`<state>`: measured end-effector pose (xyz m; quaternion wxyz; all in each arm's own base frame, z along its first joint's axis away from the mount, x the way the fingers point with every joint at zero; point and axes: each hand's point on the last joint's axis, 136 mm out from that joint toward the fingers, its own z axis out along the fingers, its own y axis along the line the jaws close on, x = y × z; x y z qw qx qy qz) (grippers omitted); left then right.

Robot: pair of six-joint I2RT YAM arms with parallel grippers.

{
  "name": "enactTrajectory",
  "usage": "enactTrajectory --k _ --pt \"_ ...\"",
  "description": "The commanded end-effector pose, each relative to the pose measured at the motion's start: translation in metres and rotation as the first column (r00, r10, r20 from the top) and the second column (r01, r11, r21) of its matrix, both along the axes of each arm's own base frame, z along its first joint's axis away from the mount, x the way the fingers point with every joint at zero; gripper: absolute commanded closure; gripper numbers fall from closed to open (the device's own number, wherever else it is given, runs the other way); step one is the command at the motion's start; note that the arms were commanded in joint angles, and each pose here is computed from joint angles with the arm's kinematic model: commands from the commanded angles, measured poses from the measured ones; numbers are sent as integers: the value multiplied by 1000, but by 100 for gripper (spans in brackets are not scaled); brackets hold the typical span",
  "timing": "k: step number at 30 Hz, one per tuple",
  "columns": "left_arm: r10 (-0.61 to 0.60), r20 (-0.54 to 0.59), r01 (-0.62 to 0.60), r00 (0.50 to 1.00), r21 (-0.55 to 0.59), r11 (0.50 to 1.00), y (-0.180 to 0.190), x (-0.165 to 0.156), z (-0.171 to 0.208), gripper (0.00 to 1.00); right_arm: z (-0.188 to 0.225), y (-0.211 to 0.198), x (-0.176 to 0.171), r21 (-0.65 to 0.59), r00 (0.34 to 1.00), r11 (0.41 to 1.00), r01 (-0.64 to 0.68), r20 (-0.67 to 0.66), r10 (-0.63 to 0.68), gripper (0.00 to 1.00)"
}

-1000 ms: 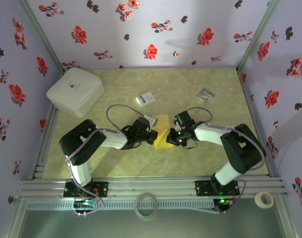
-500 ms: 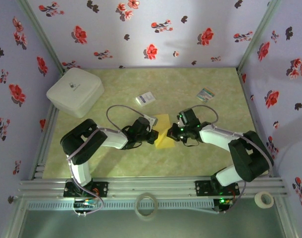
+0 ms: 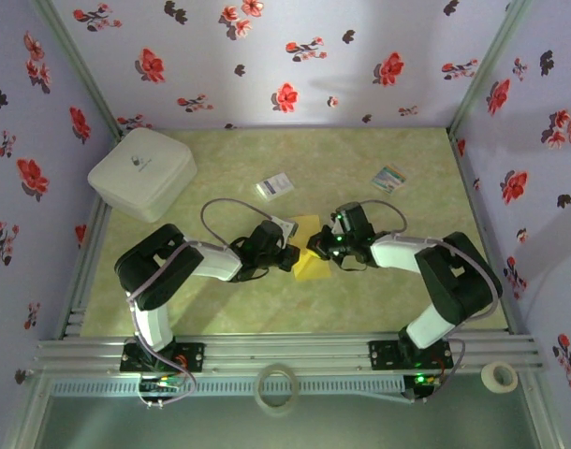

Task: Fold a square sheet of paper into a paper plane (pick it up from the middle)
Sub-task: Fold the triangle a second time at the center of the table.

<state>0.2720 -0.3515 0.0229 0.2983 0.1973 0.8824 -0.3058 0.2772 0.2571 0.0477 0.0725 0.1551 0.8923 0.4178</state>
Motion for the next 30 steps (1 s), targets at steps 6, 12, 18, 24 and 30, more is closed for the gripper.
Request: enactTrajectory --k 6,12,18,24,30 --pt "4 -73 0 997 65 998 14 -10 -27 100 -14 6 -2 38 1000 999 -8 -27 9 99" --pt "-5 -85 11 996 73 997 14 -11 -29 100 -38 -7 -9 -12 998 1000 17 -60 -18 99" --pt "-10 -98 17 995 76 997 14 -12 -30 100 -43 -12 -10 -13 997 999 37 -67 -37 99" --pt "-10 -104 19 995 84 996 15 -12 -30 100 -12 -13 1 -23 1000 1000 7 -3 -7 97" --pt "-12 -104 21 994 86 996 15 -11 -30 100 -15 -18 11 -37 1000 999 2 -5 -2 97"
